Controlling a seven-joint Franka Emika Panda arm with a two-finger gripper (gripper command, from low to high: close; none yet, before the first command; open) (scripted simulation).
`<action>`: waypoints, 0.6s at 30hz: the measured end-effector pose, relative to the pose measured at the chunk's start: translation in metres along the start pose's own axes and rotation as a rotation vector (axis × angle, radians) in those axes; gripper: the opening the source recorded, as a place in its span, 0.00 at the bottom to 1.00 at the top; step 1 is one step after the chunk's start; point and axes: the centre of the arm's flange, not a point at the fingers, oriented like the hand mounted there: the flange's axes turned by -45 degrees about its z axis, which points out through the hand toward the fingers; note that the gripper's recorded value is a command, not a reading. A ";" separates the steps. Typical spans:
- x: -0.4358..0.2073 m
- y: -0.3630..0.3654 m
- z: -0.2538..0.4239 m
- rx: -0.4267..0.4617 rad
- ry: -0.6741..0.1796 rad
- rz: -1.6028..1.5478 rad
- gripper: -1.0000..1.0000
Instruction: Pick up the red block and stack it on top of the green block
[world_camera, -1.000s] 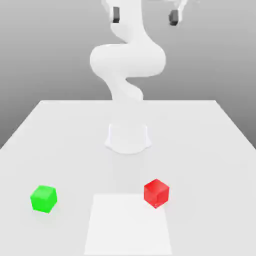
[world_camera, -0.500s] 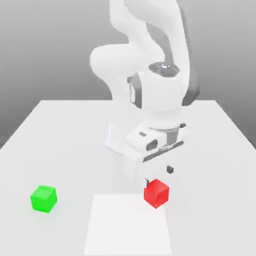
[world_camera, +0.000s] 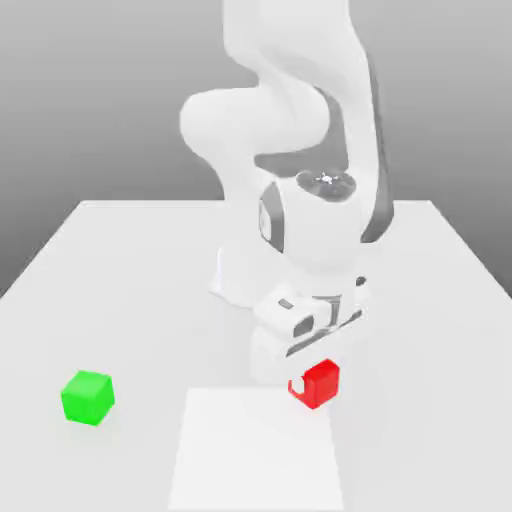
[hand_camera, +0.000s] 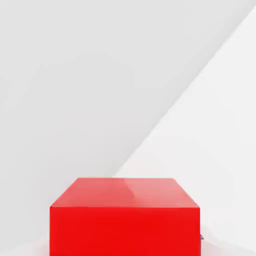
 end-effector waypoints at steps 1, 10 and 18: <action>0.000 0.000 -0.008 0.000 0.000 0.000 0.00; -0.050 0.117 -0.043 0.007 0.006 0.510 0.00; -0.190 0.239 -0.062 0.003 0.002 1.171 0.00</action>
